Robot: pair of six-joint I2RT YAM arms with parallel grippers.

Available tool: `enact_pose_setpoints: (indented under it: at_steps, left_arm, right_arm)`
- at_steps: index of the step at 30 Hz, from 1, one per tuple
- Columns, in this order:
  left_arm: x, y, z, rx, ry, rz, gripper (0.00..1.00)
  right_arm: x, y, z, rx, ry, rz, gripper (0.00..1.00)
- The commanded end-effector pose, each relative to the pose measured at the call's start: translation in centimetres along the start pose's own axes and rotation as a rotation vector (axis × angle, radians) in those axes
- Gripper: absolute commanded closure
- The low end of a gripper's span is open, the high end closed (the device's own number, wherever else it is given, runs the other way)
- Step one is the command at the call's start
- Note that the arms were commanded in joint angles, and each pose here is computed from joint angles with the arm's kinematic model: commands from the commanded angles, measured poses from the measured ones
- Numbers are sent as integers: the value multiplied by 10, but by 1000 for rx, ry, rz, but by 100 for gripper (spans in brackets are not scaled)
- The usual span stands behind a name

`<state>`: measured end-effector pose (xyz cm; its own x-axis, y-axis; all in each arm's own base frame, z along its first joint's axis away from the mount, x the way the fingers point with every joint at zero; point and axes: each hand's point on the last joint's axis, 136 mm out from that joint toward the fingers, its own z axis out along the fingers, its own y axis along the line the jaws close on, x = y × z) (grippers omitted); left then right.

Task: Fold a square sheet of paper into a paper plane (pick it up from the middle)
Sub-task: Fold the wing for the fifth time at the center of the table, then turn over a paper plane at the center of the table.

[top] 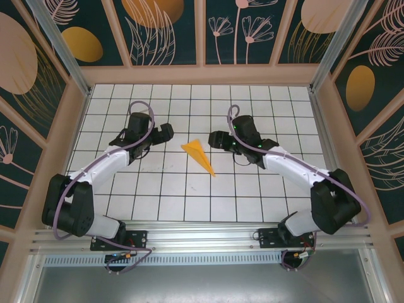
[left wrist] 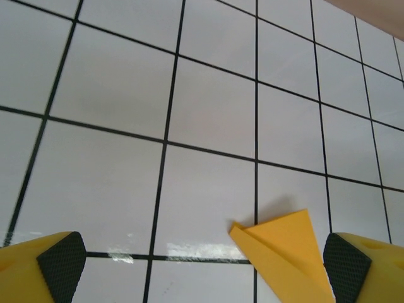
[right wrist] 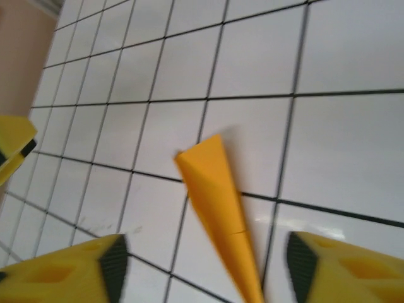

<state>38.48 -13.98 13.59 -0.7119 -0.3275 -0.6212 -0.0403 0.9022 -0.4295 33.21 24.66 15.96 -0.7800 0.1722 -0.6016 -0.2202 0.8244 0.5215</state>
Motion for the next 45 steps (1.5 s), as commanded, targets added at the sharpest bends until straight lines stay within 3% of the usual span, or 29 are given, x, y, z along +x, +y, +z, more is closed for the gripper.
enact_pose_setpoints:
  at_steps: [1,10,15,21,28,34,45]
  left_arm:
    - [2,-21,-6,118,4,-39,1]
    - [30,-25,-1,165,70,-170,2]
    - [54,-48,1,150,87,-209,2]
    - [86,-78,4,137,110,-290,6]
    - [100,-105,11,137,127,-339,16]
    - [106,-103,39,-8,162,-349,33]
    - [122,-84,65,-186,196,-269,43]
  right_arm:
    - [-8,-43,-16,169,-88,-10,4]
    - [-24,-86,-29,233,-204,-14,1]
    - [-24,-112,-33,320,-298,37,1]
    - [-4,-120,-21,278,-283,108,2]
    - [8,-125,-13,268,-240,131,2]
    - [14,-134,-10,304,-219,149,3]
    - [14,-137,-12,323,-223,159,3]
